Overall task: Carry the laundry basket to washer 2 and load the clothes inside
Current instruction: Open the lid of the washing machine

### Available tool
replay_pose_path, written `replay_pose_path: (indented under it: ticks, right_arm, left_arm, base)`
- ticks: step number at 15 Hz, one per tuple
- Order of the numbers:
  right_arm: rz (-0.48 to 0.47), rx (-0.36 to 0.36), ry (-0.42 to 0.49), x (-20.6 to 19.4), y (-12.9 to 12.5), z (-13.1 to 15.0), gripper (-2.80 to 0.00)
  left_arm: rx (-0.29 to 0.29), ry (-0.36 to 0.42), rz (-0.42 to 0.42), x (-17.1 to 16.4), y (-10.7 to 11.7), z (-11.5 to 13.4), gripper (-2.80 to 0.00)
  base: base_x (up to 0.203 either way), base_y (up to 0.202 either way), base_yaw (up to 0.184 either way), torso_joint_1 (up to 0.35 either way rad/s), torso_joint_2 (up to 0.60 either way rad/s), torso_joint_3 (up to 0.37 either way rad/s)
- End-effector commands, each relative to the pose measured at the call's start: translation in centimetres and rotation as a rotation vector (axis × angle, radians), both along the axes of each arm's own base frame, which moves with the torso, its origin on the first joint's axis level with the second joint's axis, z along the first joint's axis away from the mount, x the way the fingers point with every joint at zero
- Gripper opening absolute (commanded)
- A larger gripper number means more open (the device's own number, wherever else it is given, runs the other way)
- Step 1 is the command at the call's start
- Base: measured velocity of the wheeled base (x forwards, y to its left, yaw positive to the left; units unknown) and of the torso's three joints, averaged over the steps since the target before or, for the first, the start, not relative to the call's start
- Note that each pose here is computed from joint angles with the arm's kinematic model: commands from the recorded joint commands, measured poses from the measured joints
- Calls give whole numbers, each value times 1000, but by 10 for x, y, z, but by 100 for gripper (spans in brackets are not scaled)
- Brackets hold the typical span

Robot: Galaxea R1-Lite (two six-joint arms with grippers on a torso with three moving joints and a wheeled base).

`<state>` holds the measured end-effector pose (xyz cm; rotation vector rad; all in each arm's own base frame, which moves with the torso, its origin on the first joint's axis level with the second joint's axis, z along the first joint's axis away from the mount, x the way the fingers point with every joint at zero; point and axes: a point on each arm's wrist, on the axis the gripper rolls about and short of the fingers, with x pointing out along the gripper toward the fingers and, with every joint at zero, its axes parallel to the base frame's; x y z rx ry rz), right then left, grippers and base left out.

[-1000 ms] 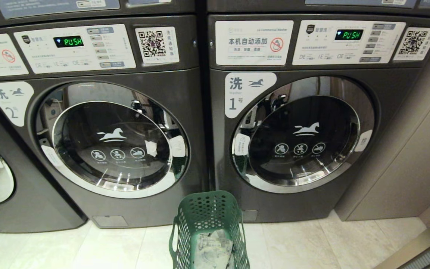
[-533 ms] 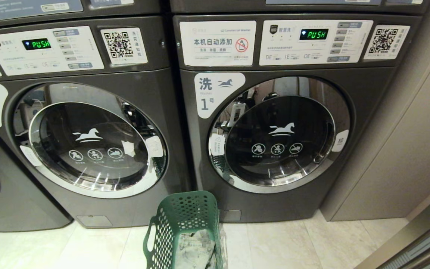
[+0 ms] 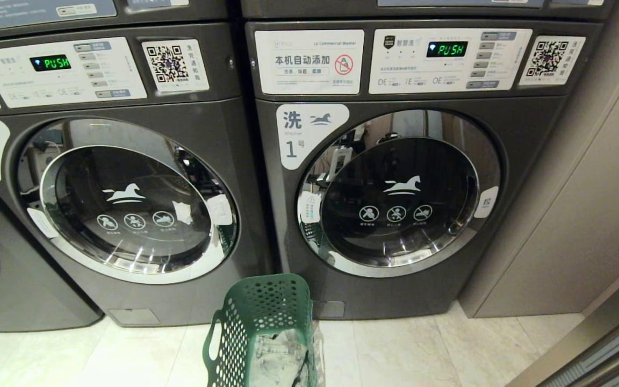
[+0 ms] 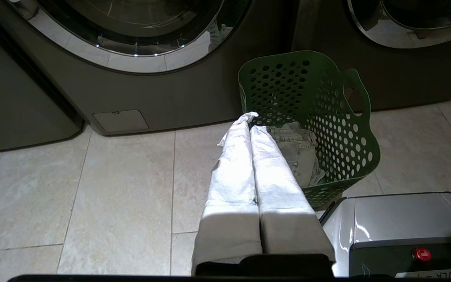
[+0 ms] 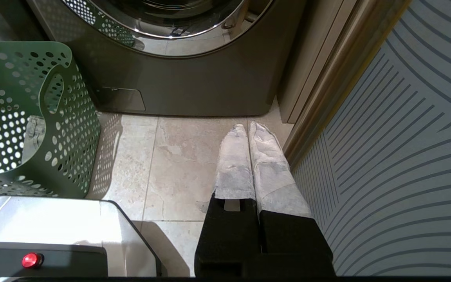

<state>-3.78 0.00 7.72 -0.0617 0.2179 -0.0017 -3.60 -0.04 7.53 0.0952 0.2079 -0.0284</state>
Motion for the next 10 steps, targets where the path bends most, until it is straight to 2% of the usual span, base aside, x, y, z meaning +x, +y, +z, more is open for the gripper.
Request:
replay_pose_path:
  ticks: [1, 10]
  right_arm:
    - [1, -2, 3, 0, 0, 0, -280]
    - [-3, -1, 4, 0, 0, 0, -280]
  left_arm:
    - [-1, 3, 0, 0, 0, -1, -280]
    - [-1, 3, 0, 0, 0, -1, -280]
  base:
    - [0, 0, 0, 0, 0, 0]
    - [0, 0, 0, 0, 0, 0]
